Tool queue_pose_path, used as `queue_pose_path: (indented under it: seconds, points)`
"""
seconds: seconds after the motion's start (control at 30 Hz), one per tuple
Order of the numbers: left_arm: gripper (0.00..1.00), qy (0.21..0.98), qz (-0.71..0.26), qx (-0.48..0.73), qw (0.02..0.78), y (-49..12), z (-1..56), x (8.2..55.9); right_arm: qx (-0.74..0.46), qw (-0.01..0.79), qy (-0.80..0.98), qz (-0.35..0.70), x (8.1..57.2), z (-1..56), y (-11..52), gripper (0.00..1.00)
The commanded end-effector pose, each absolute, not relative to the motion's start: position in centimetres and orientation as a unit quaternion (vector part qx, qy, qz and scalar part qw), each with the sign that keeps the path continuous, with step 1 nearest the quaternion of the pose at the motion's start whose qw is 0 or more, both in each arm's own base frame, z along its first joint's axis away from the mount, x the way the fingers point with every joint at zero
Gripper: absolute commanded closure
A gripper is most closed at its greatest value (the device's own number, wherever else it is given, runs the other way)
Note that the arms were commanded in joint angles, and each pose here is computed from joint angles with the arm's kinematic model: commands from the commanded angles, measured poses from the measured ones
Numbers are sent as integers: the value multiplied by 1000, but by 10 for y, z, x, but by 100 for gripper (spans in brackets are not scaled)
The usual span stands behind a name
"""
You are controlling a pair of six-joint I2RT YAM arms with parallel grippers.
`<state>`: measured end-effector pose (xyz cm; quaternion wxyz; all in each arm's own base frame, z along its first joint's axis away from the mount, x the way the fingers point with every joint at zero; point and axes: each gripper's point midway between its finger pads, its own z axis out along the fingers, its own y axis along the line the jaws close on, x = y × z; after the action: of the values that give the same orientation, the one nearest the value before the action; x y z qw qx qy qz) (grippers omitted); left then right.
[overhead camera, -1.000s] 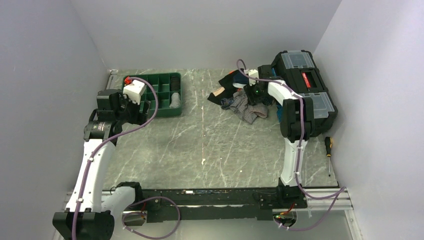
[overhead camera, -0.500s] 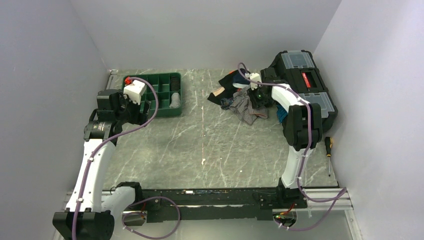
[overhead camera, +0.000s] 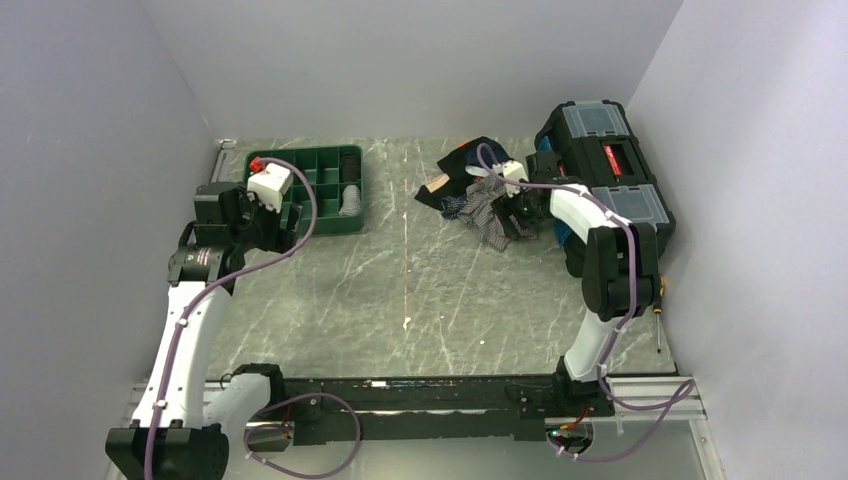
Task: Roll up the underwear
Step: Move the underwear to the center of the board.
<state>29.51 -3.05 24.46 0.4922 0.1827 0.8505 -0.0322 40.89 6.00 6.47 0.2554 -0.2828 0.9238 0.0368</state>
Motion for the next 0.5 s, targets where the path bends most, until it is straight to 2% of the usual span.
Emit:
queue_pose_path:
  seconds: [0.0,0.07,0.13,0.27,0.3,0.37,0.47]
  points:
    - [17,841,-41,181,508,-34,252,297,-296,253,921,12,418,48,53,21]
    - [17,841,-40,180,508,-34,253,298,-296,246,923,11,421,39,52,21]
    - [17,842,-40,179,508,-34,253,299,-294,246,923,7,426,35,52,27]
    - [17,840,-37,179,512,-33,256,298,-287,260,922,11,433,48,55,57]
    - [17,838,-34,181,513,-32,256,298,-287,270,919,21,433,63,61,76]
    - [17,837,-30,181,516,-31,258,299,-294,285,912,38,429,86,74,98]
    - [17,833,-25,184,521,-30,263,299,-315,325,890,63,417,138,100,100]
